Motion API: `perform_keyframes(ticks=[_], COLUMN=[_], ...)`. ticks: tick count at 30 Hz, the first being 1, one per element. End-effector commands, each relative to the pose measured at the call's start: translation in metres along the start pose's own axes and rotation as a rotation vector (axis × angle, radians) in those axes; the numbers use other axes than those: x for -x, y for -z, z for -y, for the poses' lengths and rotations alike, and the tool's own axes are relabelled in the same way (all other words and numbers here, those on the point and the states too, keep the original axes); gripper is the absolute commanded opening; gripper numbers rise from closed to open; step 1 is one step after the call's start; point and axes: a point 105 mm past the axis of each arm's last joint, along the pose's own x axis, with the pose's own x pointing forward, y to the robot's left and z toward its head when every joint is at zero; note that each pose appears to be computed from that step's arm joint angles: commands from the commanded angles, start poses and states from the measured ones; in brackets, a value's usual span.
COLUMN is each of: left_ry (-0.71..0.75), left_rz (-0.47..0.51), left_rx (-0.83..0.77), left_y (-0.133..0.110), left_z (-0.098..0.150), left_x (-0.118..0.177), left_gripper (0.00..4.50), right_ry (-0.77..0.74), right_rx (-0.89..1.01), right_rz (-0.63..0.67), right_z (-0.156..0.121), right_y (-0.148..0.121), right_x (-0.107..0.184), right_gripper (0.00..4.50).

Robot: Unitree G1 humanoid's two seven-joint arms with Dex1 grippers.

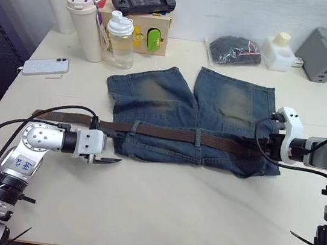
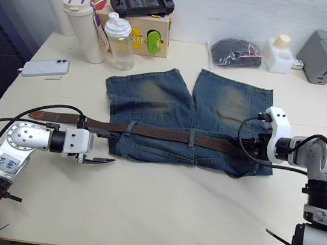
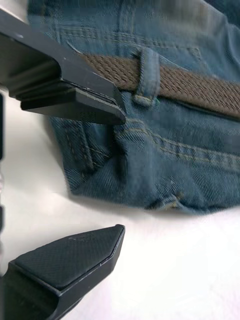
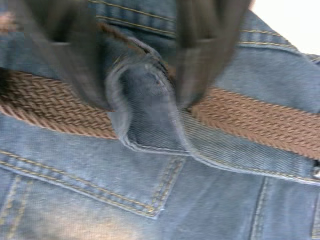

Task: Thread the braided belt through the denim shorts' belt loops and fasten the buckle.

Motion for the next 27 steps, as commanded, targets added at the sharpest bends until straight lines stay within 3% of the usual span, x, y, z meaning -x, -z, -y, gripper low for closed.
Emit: perform_keyframes(ticks=[1,6,12,19,27], left_ry=[-0.108,-0.141,-0.083,0.012,0.073], left_rz=[0.069,0.160,0.171,0.148,0.108], left_rx=[0.056,0.261,0.498,0.670,0.709], left_y=[-0.010,-0.016,-0.006,0.003,0.009], left_z=[-0.029,-0.060,-0.073,-0.071,-0.056], left_x=[0.007,0.002,-0.015,-0.034,-0.064], left_gripper=[3.53,3.53,3.53,3.53,3.53], right_ry=[-0.043,-0.032,0.007,0.027,0.040], right_rx=[0.030,0.063,0.092,0.111,0.106], right_rz=[0.048,0.064,0.099,0.121,0.139], right_z=[-0.011,-0.015,-0.016,-0.018,-0.017], right_y=[-0.008,-0.003,-0.001,0.002,0.003], right_x=[0.006,0.011,0.017,0.021,0.024], right_gripper=[0.06,0.06,0.06,0.06,0.06])
